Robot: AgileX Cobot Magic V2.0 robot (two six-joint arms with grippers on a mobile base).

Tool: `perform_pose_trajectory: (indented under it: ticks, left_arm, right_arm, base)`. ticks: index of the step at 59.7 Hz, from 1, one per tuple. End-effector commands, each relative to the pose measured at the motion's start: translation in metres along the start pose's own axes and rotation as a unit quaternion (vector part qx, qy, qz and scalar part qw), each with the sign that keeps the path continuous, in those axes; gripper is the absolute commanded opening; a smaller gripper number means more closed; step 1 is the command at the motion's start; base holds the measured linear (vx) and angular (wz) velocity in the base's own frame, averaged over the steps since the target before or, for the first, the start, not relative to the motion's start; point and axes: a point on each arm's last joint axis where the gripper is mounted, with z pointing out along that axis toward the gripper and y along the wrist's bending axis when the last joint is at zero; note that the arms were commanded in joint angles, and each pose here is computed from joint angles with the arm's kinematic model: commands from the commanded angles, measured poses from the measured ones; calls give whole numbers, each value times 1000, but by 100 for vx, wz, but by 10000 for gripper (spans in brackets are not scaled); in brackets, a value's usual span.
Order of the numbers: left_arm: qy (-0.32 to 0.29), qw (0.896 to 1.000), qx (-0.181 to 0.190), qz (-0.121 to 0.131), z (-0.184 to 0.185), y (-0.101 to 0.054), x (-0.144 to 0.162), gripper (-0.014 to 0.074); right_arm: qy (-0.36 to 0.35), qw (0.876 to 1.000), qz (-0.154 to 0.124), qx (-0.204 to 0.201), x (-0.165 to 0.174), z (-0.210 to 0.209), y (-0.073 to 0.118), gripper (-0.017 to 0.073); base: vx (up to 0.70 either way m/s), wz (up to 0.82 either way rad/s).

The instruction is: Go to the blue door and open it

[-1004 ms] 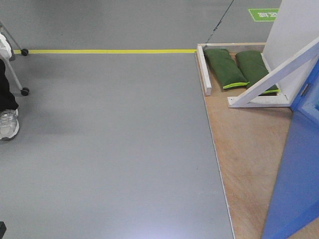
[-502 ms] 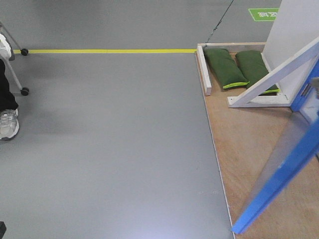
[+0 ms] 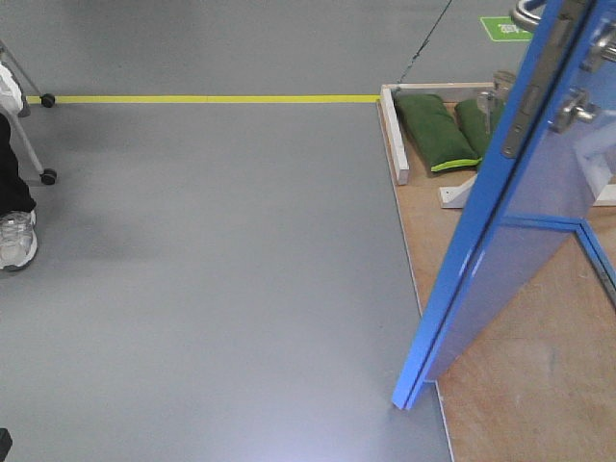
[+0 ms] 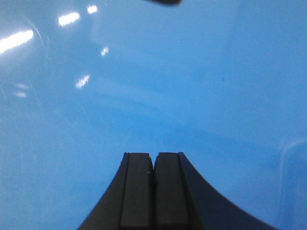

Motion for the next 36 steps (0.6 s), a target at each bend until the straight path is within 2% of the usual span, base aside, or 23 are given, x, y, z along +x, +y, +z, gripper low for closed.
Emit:
perform_pose_trajectory:
  ticks: [1, 22, 36]
  left_arm:
    - [-61, 998, 2, -2, -5, 0, -18, 71]
    - [-61, 998, 2, -2, -5, 0, -18, 71]
    - [-61, 998, 2, -2, -5, 0, -18, 71]
  right_arm:
    - [-22, 999, -2, -38, 0, 3, 23, -4]
    - [28, 998, 2, -58, 34, 58, 32, -4]
    - [60, 997, 6, -50, 51, 71, 25, -4]
  base:
    - [0, 0]
    - [0, 0]
    - [0, 0]
